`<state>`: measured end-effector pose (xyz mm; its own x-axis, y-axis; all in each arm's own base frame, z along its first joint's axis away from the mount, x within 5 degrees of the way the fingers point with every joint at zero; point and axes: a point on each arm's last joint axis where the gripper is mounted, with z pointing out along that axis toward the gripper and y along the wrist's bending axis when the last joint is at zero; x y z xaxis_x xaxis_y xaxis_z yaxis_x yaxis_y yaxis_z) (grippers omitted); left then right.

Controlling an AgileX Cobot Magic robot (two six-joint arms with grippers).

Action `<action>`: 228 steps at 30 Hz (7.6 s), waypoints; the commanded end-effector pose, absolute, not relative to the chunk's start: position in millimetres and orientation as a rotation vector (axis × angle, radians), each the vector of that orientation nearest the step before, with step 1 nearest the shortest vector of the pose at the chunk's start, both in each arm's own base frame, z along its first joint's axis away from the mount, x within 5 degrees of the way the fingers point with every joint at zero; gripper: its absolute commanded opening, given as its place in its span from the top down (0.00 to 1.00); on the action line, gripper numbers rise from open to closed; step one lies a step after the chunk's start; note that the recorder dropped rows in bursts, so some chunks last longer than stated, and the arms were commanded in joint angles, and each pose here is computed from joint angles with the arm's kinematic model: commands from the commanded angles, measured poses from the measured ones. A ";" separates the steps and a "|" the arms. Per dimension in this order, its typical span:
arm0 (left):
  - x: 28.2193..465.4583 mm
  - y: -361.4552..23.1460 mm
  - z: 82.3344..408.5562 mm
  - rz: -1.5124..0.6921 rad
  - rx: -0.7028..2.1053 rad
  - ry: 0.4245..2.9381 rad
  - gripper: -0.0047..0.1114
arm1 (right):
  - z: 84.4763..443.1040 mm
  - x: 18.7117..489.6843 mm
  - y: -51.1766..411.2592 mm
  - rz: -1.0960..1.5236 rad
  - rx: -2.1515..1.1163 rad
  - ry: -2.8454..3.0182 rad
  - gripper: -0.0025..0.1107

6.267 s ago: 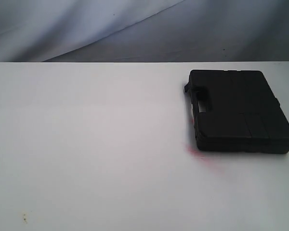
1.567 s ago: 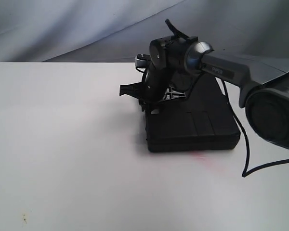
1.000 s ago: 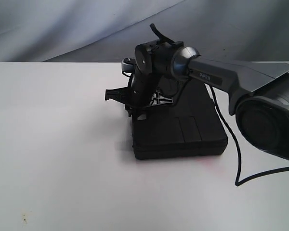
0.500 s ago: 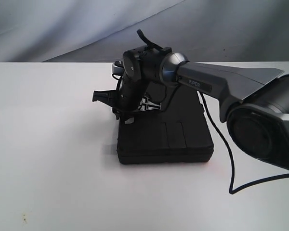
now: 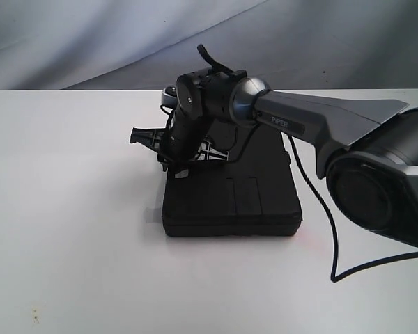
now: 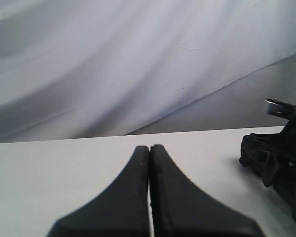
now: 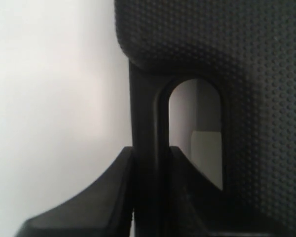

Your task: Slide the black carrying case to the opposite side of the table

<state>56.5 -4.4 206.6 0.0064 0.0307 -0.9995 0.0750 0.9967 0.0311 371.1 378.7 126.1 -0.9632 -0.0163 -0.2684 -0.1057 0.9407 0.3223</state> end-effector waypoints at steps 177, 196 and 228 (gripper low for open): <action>56.3 -4.3 206.3 -0.034 0.080 1.558 0.96 | 362.8 211.1 15.2 -0.095 -0.223 1.503 0.98; 56.3 -4.3 206.3 -0.034 0.080 1.558 0.96 | 251.5 101.4 8.4 -0.011 -0.144 1.550 0.98; 56.3 -4.3 206.3 -0.034 0.080 1.558 0.96 | 197.8 56.1 2.5 0.063 -0.014 1.653 0.98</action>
<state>56.5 -4.4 206.6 0.0064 0.0307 -0.9995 0.0750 0.9967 0.0311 56.9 2.8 200.9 -0.0631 0.0058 -0.9980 -0.0549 0.9984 0.0093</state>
